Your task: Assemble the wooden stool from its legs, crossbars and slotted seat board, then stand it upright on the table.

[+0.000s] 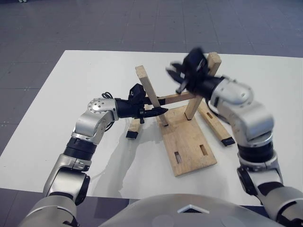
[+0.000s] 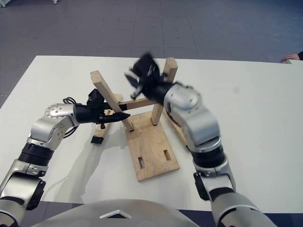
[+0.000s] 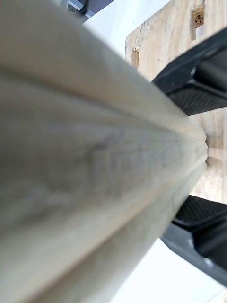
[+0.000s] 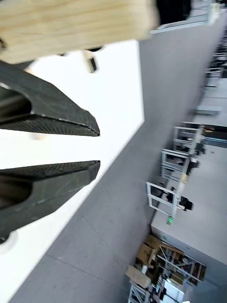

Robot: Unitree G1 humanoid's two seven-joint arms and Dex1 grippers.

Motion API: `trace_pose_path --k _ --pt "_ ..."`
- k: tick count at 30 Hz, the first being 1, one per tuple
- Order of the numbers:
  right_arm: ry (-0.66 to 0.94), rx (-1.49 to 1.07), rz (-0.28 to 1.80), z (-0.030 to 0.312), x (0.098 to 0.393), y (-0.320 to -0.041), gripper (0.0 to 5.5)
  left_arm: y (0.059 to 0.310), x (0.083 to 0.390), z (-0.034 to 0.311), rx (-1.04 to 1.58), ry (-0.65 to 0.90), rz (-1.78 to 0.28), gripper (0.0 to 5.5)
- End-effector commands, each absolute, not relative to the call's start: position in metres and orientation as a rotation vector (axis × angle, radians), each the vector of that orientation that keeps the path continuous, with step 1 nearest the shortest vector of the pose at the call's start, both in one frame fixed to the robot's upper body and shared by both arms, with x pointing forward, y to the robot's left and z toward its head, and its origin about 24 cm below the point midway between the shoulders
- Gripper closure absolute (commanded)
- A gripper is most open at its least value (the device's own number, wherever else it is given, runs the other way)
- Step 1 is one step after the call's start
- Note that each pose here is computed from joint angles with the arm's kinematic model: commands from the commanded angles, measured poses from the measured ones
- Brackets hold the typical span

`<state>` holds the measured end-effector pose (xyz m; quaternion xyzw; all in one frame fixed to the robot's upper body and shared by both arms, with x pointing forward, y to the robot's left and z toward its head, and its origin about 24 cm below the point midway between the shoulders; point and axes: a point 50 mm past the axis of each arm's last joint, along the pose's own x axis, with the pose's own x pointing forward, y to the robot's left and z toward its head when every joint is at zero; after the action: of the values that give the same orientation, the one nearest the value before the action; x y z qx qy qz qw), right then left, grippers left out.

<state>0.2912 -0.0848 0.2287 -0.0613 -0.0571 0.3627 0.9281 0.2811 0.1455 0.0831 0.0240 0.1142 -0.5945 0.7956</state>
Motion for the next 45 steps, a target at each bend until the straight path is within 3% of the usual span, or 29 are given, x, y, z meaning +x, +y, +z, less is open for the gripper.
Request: trace_pose_path --k 1,4,6,10,14,16,18,21,23,25,30,32,35,39,45 --pt "-0.364 0.202 0.655 0.323 0.29 -0.132 4.59 0.16 0.256 0.012 0.261 0.614 -1.194 3.45" --pt "-0.429 0.159 0.433 0.343 0.288 -0.169 4.59 0.165 0.253 0.008 0.292 0.637 -1.205 3.45" --pt "-0.373 0.009 0.224 0.328 0.295 -0.196 4.59 0.167 0.251 0.007 0.287 0.644 -1.207 3.45" --pt "-0.045 -0.178 0.003 0.237 0.314 -0.242 4.59 0.169 0.251 0.007 0.279 0.643 -1.206 3.45" --pt "0.287 -0.289 -0.111 0.142 0.313 -0.282 4.59 0.168 0.25 0.007 0.268 0.641 -1.207 3.45" --pt "0.35 -0.338 -0.068 0.122 0.313 -0.271 4.59 0.167 0.25 0.007 0.265 0.639 -1.207 3.45" --pt "0.335 -0.338 0.308 0.122 0.307 -0.188 4.59 0.167 0.25 0.008 0.263 0.638 -1.207 3.45" --pt "0.201 -0.189 1.021 0.168 0.252 -0.072 4.59 0.166 0.25 0.008 0.26 0.636 -1.208 3.45" --pt "0.084 -0.012 1.34 0.206 0.222 -0.051 4.59 0.165 0.25 0.009 0.255 0.634 -1.209 3.45" --pt "0.079 0.089 1.393 0.217 0.223 -0.064 4.59 0.165 0.25 0.009 0.25 0.632 -1.211 3.45" --pt "0.264 0.018 1.057 0.184 0.256 -0.105 4.59 0.166 0.247 0.008 0.25 0.639 -1.216 3.45" --pt "0.338 -0.249 0.669 0.16 0.289 -0.153 4.59 0.167 0.247 0.008 0.26 0.641 -1.223 3.45" --pt "0.348 -0.396 0.421 0.153 0.308 -0.195 4.59 0.168 0.249 0.01 0.275 0.635 -1.247 3.45" --pt "0.32 -0.341 0.449 0.153 0.309 -0.189 4.59 0.167 0.261 0.022 0.31 0.58 -1.303 3.45" --pt "0.311 -0.341 0.436 0.155 0.312 -0.194 4.59 0.171 0.305 0.048 0.329 0.457 -1.307 3.45"
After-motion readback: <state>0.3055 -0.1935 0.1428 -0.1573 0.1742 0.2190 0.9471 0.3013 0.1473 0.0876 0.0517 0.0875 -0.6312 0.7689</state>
